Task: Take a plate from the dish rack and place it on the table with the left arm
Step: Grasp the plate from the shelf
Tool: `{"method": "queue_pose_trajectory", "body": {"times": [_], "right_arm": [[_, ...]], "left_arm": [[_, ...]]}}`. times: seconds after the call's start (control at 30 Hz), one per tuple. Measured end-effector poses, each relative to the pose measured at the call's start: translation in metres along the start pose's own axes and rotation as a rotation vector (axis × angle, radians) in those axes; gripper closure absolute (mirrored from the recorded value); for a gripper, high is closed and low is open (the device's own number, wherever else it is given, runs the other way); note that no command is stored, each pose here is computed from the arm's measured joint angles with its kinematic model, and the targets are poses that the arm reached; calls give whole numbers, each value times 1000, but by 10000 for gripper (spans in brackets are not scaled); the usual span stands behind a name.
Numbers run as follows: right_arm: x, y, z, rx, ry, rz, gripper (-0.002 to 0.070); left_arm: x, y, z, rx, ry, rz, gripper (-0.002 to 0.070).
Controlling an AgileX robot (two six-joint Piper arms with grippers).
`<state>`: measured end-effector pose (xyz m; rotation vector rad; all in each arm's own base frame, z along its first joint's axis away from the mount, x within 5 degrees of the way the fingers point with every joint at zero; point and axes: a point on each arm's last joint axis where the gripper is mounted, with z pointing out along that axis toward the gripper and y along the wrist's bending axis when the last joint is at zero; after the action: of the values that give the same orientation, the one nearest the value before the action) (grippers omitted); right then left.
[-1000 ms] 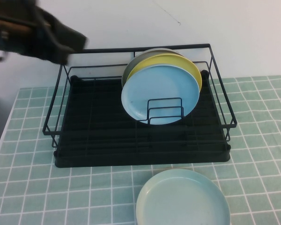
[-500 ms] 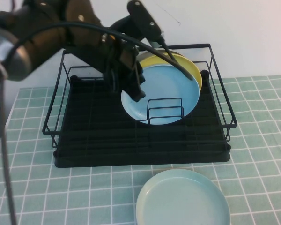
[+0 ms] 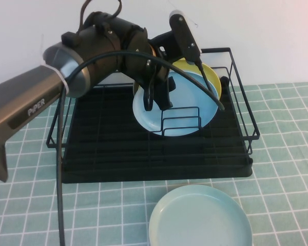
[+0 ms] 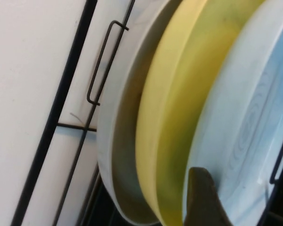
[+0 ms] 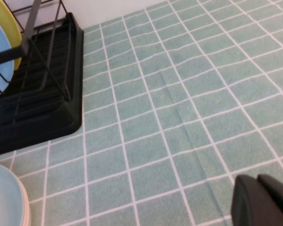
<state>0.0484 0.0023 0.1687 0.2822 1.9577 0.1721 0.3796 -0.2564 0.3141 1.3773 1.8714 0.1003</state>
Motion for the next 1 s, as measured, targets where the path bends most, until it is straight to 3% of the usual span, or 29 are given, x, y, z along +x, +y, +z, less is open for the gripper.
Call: {"method": "queue_pose_trajectory", "body": {"times": [0.4, 0.6, 0.8, 0.93, 1.0], "right_arm": [[0, 0, 0, 0, 0, 0, 678], [0, 0, 0, 0, 0, 0, 678], [0, 0, 0, 0, 0, 0, 678], [0, 0, 0, 0, 0, 0, 678], [0, 0, 0, 0, 0, 0, 678]], "left_arm": [[-4, 3, 16, -68, -76, 6, 329], [-2, 1, 23, -64, -71, -12, 410], [1, -2, 35, -53, -56, -15, 436], [3, -2, 37, -60, -38, 3, 547], [1, -1, 34, -62, -23, -6, 557]]}}
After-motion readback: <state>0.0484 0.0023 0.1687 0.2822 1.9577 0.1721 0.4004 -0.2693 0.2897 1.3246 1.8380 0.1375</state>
